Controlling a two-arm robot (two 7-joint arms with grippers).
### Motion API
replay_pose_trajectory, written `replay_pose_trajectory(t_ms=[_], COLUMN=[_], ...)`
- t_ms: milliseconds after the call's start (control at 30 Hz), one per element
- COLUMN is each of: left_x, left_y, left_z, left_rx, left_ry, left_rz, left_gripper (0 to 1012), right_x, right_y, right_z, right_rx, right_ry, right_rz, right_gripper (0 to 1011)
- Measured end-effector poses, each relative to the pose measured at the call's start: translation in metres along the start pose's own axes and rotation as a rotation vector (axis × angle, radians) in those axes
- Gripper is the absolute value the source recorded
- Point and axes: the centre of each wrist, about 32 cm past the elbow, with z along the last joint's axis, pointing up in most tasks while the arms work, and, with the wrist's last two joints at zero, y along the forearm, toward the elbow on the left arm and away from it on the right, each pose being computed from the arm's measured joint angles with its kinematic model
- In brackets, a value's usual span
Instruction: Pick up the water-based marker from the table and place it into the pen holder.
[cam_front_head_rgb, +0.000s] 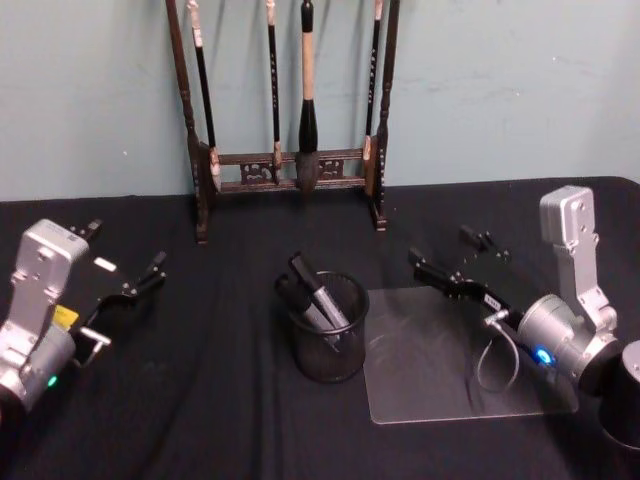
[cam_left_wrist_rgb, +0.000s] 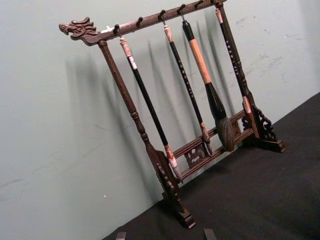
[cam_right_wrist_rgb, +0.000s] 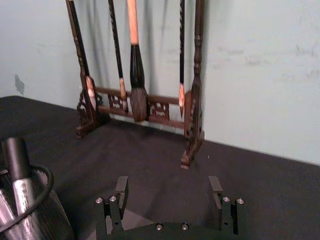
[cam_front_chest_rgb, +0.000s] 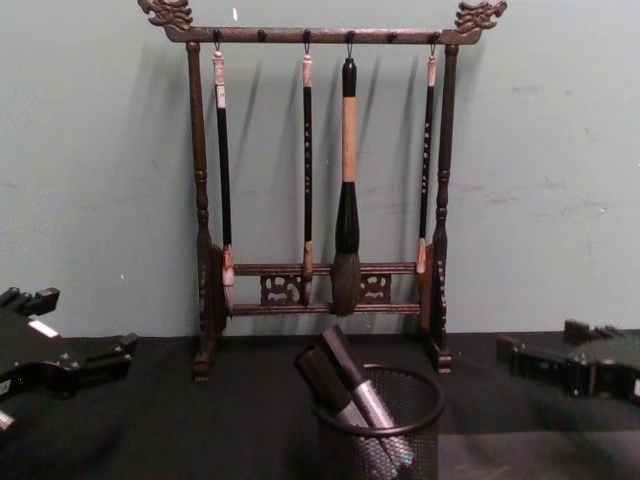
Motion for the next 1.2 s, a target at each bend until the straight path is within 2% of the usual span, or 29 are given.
replay_pose_trajectory(t_ms=[133,367,1200], left_x=[0.0,0.0,0.0], left_y=[0.0,0.0,0.0], left_z=[0.0,0.0,0.0], left_rx=[0.0,0.0,0.0], left_ry=[0.0,0.0,0.0], left_rz=[0.0,0.0,0.0], left_gripper=[1001,1001,1001], right_x=[-0.002,-0.003,-0.003], right_y=[-0.001,-0.002,-0.002], right_z=[-0.009,-0.017,-0.016], right_rx=[-0.028,-0.055,-0.051], right_ry=[0.014,0.022,0.023], right_rz=[-0.011,-0.027,-0.022], right_gripper=[1002,1002,1002])
